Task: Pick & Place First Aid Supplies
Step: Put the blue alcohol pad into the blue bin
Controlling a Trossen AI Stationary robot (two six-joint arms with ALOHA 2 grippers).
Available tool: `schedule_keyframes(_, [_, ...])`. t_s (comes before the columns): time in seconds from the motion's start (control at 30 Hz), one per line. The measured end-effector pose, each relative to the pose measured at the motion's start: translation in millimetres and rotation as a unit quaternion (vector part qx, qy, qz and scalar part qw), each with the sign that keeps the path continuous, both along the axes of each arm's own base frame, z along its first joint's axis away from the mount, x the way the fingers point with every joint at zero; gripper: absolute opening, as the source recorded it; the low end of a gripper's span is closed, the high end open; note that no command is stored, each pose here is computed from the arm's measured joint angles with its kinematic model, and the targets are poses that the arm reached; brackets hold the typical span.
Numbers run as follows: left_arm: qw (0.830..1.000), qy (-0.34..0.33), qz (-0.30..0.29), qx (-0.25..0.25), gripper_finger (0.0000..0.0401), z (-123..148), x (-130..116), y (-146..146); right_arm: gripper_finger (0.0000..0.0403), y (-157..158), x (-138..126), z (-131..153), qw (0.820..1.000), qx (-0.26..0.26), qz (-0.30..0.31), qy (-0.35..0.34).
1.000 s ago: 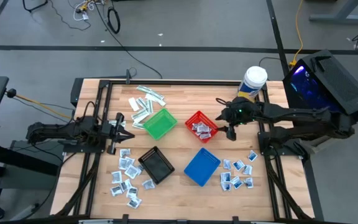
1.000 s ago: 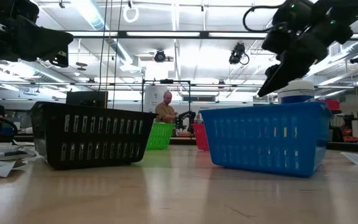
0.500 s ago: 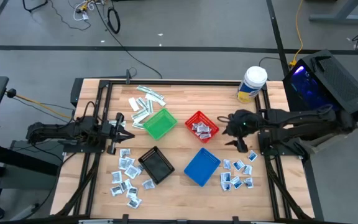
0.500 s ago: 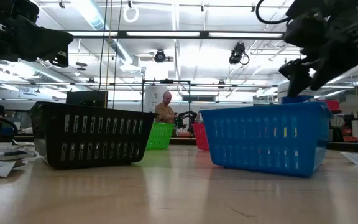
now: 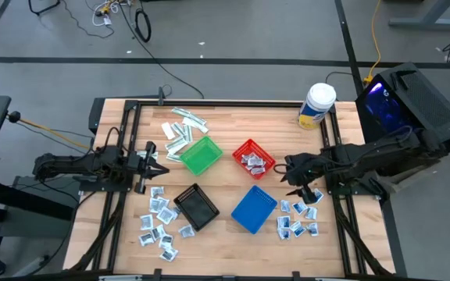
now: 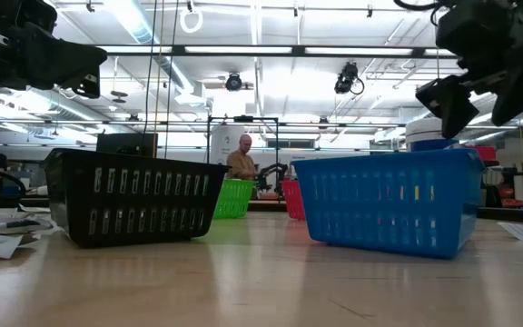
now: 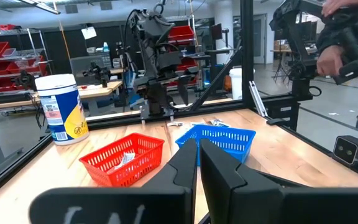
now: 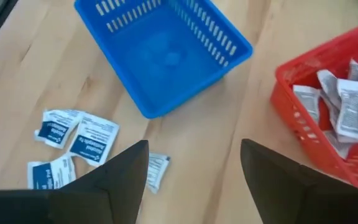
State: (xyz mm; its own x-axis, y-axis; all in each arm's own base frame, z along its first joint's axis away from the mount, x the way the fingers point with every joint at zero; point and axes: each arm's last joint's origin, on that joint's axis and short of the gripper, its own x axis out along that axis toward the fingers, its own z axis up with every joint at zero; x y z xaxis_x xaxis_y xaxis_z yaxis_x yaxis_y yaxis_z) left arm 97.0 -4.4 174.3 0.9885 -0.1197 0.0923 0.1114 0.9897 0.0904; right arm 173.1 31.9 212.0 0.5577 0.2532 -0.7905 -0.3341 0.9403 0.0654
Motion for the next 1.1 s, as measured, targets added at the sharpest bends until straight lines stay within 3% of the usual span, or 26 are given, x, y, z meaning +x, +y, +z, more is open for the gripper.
schedule_keyframes(0.33, [1.000,0.000,0.000,0.000,0.0025,0.0,0.0,0.0,0.0256,15.6,10.2,31.2,0.999,0.013,-0.048,0.018])
schedule_keyframes(0.53, [1.000,0.000,0.000,0.000,0.0025,0.0,0.0,0.0,0.0256,35.0,5.2,25.6,0.992,0.044,-0.083,0.081])
schedule_keyframes(0.83, [1.000,0.000,0.000,0.000,0.0025,0.0,0.0,0.0,0.0277,54.5,11.6,3.6,0.988,0.006,-0.071,0.140])
schedule_keyframes(1.1, [1.000,0.000,0.000,0.000,0.0025,-0.1,0.0,0.0,0.0320,61.1,18.0,-11.0,0.986,-0.070,-0.052,0.141])
